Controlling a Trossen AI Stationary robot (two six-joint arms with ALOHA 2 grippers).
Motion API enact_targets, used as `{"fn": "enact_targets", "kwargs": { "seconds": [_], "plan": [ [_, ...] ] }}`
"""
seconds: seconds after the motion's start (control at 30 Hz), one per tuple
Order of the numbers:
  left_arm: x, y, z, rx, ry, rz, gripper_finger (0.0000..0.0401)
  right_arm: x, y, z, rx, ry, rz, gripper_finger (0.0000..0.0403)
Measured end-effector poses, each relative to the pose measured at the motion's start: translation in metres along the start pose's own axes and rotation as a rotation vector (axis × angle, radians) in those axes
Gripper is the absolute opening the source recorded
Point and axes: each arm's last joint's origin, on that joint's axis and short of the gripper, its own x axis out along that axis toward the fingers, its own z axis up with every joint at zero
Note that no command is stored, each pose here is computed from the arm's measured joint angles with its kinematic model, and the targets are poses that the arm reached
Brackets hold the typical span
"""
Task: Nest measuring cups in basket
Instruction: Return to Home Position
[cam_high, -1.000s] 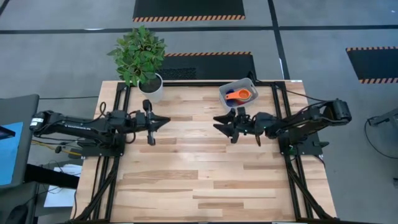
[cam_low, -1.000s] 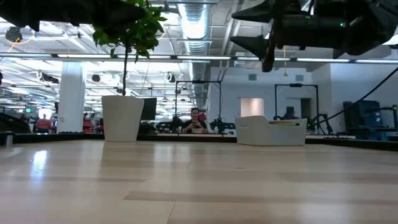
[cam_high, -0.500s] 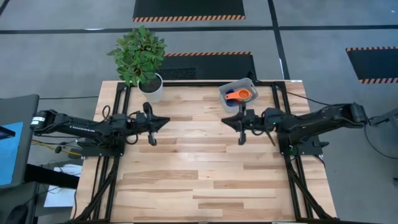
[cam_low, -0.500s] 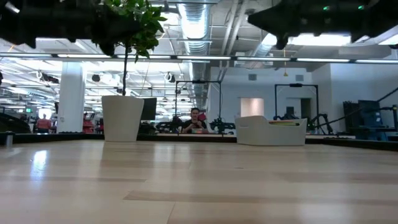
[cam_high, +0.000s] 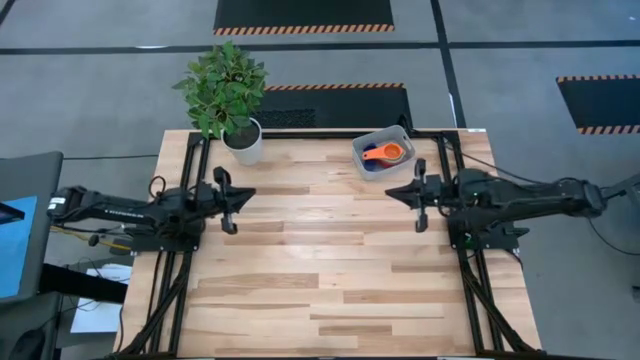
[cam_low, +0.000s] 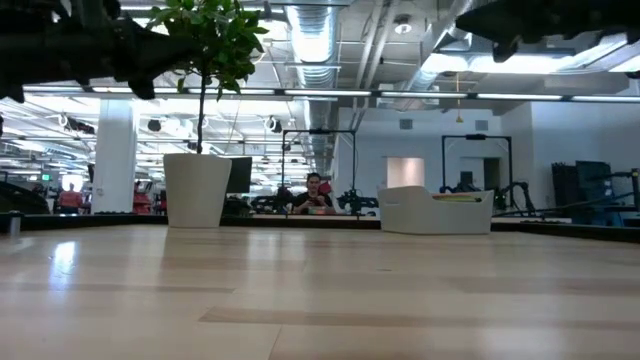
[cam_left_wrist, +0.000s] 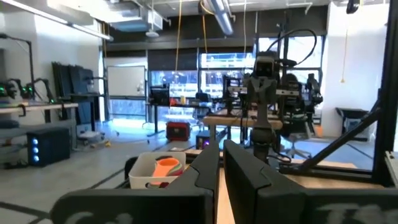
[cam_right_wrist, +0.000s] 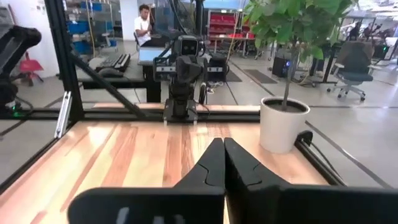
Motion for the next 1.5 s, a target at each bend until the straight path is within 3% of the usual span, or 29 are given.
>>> {"fn": "enact_targets", "kwargs": {
  "seconds": [0.4,0.73,0.97,1.1,1.2,1.5],
  "plan": [
    [-0.012,0.003,0.003,0.043,0.011,0.001,0.0013,-0.041,0.003,-0.005,0.021,0.056,0.074,0.0006],
    [-0.014,0.004,0.001,0.043,0.037,0.009,0.0013,-0.075,0.008,-0.043,0.115,-0.054,0.171,0.0008],
    [-0.014,0.005,0.001,0.020,0.034,0.038,0.0013,-0.068,0.010,-0.053,0.141,0.004,0.119,0.0006],
    [-0.014,0.005,0.000,-0.001,0.050,0.057,0.0013,-0.065,0.010,-0.053,0.102,-0.095,0.113,0.0008],
    [-0.014,0.005,-0.001,-0.006,0.055,0.060,0.0013,-0.062,0.011,-0.066,0.083,-0.065,0.111,0.0005],
    [-0.015,0.005,-0.004,-0.019,0.082,0.060,0.0013,-0.062,0.011,-0.068,0.099,-0.069,0.108,0.0005]
  ]
}}
